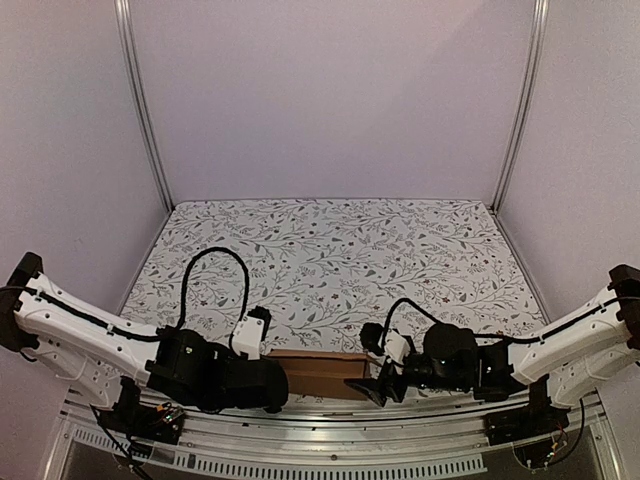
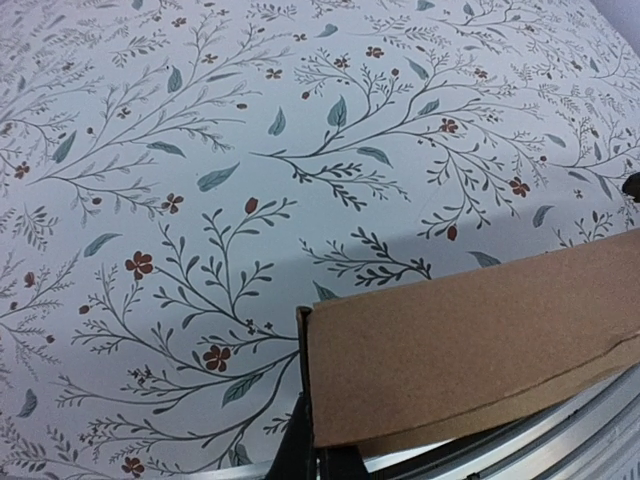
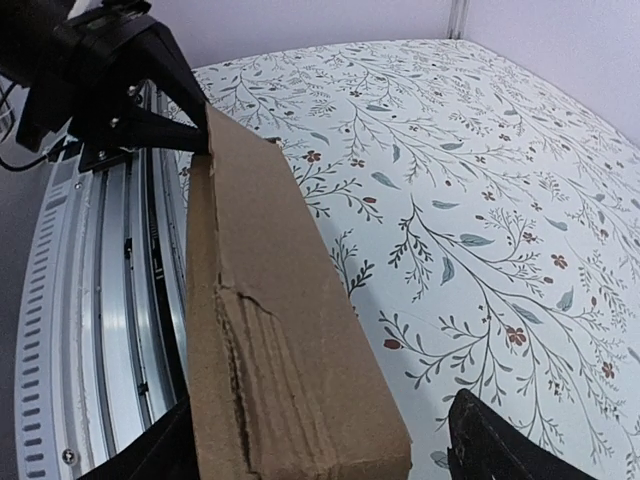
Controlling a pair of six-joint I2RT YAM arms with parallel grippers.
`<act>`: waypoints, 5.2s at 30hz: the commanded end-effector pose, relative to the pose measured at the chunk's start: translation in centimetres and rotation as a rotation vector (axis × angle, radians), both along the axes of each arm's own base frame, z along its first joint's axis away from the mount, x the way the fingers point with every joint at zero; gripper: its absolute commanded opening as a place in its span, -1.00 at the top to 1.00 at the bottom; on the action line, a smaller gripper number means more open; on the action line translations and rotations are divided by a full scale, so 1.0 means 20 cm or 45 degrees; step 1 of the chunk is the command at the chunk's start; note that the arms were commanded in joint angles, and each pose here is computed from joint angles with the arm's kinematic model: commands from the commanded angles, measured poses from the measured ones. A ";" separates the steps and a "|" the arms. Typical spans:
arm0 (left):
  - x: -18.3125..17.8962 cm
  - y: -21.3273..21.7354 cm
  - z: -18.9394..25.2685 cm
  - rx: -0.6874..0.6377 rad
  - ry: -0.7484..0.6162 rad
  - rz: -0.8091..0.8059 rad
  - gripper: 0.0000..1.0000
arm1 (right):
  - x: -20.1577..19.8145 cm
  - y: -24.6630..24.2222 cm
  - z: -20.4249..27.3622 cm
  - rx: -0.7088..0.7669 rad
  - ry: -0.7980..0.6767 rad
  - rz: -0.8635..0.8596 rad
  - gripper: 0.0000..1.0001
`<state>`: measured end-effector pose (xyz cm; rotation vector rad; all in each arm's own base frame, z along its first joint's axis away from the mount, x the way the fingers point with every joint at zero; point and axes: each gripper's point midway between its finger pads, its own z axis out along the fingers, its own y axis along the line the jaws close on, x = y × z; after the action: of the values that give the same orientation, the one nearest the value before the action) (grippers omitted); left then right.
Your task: Fold the paper box
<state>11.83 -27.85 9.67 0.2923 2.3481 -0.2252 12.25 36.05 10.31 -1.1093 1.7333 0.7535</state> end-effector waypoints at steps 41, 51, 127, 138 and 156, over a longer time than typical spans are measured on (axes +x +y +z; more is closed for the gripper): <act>0.05 -0.03 0.03 0.120 0.066 0.341 1.00 | 0.10 -0.23 0.13 -0.252 0.115 -0.239 0.06; 0.03 -0.02 0.02 0.093 0.059 0.386 1.00 | 0.12 -0.20 0.11 -0.299 0.080 -0.252 0.61; 0.02 -0.23 -0.10 0.340 -0.121 0.168 1.00 | 0.19 -0.16 0.33 -0.195 0.628 -0.468 1.00; 0.01 -0.25 -0.14 0.375 -0.125 0.147 1.00 | 0.19 -0.18 0.32 -0.180 0.805 -0.468 1.00; 0.03 -0.32 -0.29 0.418 -0.047 0.052 1.00 | 0.23 -0.24 0.27 -0.238 0.918 -0.491 1.00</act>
<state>14.15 -32.64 9.43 0.3303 2.1594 0.2326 16.48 30.30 14.28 -0.5827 2.6094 0.7560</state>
